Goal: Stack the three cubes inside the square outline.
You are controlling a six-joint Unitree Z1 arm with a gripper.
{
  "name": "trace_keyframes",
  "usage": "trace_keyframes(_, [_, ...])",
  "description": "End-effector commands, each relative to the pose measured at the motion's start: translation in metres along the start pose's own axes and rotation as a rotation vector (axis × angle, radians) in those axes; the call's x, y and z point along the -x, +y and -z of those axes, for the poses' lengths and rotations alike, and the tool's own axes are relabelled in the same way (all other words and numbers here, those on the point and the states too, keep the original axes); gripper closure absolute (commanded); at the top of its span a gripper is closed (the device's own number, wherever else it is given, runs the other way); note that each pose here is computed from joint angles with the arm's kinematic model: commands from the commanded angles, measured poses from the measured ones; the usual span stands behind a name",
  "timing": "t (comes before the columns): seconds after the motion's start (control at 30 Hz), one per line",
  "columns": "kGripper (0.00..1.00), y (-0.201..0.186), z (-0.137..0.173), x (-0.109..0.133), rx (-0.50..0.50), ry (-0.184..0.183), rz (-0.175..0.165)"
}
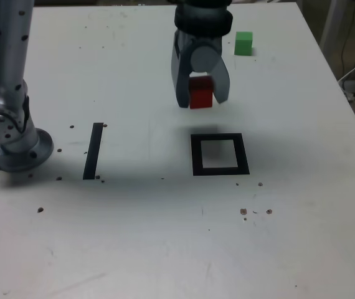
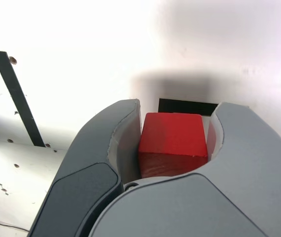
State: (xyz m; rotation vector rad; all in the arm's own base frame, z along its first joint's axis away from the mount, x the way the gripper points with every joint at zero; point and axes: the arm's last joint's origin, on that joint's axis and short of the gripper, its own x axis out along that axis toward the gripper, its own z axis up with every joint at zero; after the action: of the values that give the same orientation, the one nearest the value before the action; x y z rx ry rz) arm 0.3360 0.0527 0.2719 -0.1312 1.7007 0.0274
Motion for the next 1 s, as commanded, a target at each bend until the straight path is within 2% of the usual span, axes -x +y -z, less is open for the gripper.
trace_keyframes(0.0, [0.71, -0.013, -0.001, 0.001, -0.019, -0.010, 0.006])
trace_keyframes(0.3, [0.71, -0.039, -0.014, -0.016, -0.056, 0.009, 0.024])
trace_keyframes(0.97, [0.71, -0.044, -0.028, -0.045, -0.077, 0.035, 0.037])
